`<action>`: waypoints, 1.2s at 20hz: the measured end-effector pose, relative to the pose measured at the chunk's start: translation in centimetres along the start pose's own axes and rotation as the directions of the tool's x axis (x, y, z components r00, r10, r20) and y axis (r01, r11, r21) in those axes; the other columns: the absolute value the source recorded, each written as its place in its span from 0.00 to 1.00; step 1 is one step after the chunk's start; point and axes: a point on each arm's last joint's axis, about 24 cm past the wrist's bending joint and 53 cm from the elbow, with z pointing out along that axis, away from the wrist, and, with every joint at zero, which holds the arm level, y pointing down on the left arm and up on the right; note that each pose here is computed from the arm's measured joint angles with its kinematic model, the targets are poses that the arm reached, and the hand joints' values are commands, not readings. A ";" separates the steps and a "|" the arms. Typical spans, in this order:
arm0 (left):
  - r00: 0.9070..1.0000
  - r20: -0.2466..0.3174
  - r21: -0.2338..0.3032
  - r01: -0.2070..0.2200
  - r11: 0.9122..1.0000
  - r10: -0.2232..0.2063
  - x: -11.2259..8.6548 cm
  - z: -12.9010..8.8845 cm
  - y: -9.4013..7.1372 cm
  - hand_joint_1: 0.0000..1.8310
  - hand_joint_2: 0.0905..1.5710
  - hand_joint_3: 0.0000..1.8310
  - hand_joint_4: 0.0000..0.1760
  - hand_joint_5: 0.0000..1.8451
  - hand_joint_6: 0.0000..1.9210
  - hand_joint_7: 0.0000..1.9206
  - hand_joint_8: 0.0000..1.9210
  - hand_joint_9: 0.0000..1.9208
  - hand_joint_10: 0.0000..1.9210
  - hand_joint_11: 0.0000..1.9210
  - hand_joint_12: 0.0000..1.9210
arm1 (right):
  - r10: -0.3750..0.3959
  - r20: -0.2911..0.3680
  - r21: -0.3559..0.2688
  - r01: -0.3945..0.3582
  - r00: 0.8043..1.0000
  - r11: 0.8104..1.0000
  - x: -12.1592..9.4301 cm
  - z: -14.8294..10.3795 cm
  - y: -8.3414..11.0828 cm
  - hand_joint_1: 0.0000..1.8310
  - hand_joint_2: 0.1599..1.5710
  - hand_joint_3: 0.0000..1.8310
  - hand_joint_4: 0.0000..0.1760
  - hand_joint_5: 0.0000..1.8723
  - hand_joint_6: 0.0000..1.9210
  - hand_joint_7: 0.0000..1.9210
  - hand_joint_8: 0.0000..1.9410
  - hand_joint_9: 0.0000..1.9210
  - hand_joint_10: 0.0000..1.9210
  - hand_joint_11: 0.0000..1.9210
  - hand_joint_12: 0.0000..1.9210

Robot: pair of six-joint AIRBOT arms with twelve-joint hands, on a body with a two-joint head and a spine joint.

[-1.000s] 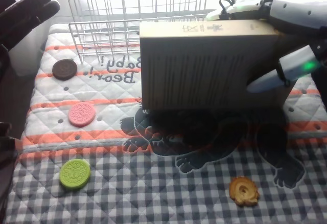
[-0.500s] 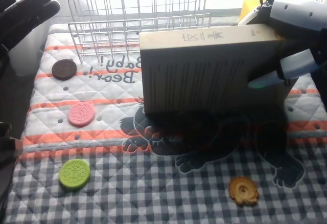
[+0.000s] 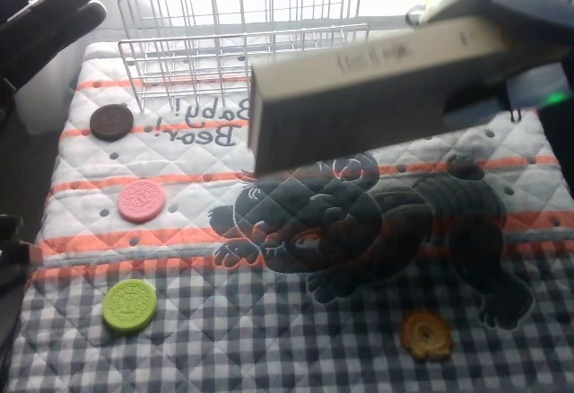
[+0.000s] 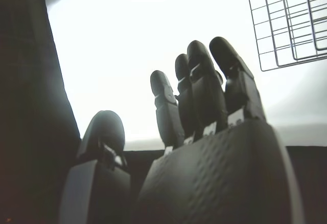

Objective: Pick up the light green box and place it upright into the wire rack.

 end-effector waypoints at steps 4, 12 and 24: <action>1.000 0.007 -0.001 0.002 1.000 -0.002 -0.1 -0.5 0.0 0.24 0.74 0.00 0.51 0.32 0.00 0.24 0.00 0.24 0.00 0.00 0.45 | -0.027 0.039 -0.031 0.029 0.999 0.999 -2.0 0.8 1.1 0.62 0.70 0.00 0.00 0.49 0.56 0.72 0.00 0.82 0.01 0.71 0.35; 1.000 0.018 0.009 0.000 1.000 0.000 -0.4 -0.8 -0.2 0.26 0.74 0.00 0.46 0.32 0.00 0.25 0.00 0.26 0.00 0.00 0.50 | -0.044 0.141 -0.061 0.053 0.989 0.997 -6.3 3.0 2.0 0.63 0.70 0.00 0.00 0.49 0.55 0.76 0.00 0.85 0.00 0.74 0.30; 1.000 0.023 0.007 0.007 1.000 -0.007 -0.5 -0.6 0.0 0.27 0.74 0.00 0.41 0.33 0.00 0.25 0.00 0.26 0.00 0.00 0.51 | -0.071 0.198 -0.057 0.084 0.978 0.995 -9.4 6.8 2.9 0.62 0.71 0.00 0.00 0.47 0.58 0.76 0.00 0.85 0.00 0.75 0.30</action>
